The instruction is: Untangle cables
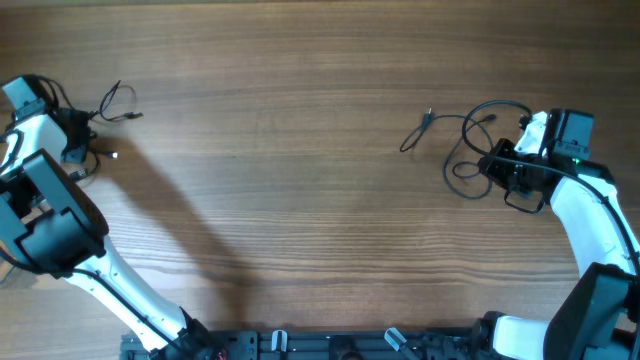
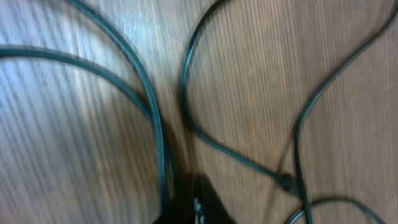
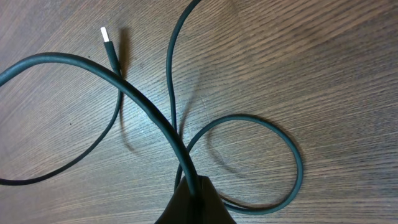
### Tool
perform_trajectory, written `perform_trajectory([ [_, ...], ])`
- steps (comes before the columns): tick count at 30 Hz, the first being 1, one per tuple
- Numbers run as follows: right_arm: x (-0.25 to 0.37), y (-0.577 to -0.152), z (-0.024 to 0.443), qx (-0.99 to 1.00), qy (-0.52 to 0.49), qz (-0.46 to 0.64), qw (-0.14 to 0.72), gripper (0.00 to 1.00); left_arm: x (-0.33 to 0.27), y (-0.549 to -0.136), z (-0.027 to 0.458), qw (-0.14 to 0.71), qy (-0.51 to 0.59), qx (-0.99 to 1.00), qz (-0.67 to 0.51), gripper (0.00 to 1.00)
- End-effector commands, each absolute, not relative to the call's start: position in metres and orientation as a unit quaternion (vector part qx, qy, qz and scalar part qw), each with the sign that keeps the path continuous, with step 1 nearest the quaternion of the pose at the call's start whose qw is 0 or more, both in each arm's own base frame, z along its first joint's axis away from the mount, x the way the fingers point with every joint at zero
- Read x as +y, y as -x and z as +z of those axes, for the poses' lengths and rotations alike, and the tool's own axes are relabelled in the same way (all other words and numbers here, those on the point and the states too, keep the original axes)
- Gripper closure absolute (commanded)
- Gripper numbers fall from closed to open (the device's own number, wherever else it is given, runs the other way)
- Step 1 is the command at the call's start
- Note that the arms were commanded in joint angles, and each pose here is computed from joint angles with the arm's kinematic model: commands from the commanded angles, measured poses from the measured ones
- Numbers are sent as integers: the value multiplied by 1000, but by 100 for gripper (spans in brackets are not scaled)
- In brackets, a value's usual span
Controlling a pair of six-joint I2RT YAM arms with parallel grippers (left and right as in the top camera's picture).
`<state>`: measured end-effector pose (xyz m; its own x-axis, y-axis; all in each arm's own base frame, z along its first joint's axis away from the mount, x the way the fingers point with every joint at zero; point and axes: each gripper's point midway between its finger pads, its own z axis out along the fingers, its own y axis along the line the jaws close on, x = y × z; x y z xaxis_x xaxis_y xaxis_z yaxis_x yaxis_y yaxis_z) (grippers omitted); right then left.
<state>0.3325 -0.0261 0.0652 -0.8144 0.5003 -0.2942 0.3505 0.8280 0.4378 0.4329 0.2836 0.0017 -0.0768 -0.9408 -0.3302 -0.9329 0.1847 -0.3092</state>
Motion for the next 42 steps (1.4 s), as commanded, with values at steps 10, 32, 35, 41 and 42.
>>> perform_trajectory([
  [10, -28, -332, 60, 939, -220, 175, 199, 95, 271, -322, -27, 50, 743, 658, 111, 96],
  [32, -22, -342, 68, 937, -188, 192, 224, 95, 127, -398, 99, 120, 515, 847, -61, 96],
  [35, -9, -346, 75, 928, -180, 236, 228, 94, 75, -409, 117, 130, 409, 897, -105, 96],
  [41, 7, -360, 94, 907, -147, 295, 261, 92, -79, -443, 132, 168, 174, 945, -221, 48],
  [42, 11, -363, 99, 902, -139, 308, 268, 94, -98, -444, 134, 173, 151, 946, -229, 41],
])
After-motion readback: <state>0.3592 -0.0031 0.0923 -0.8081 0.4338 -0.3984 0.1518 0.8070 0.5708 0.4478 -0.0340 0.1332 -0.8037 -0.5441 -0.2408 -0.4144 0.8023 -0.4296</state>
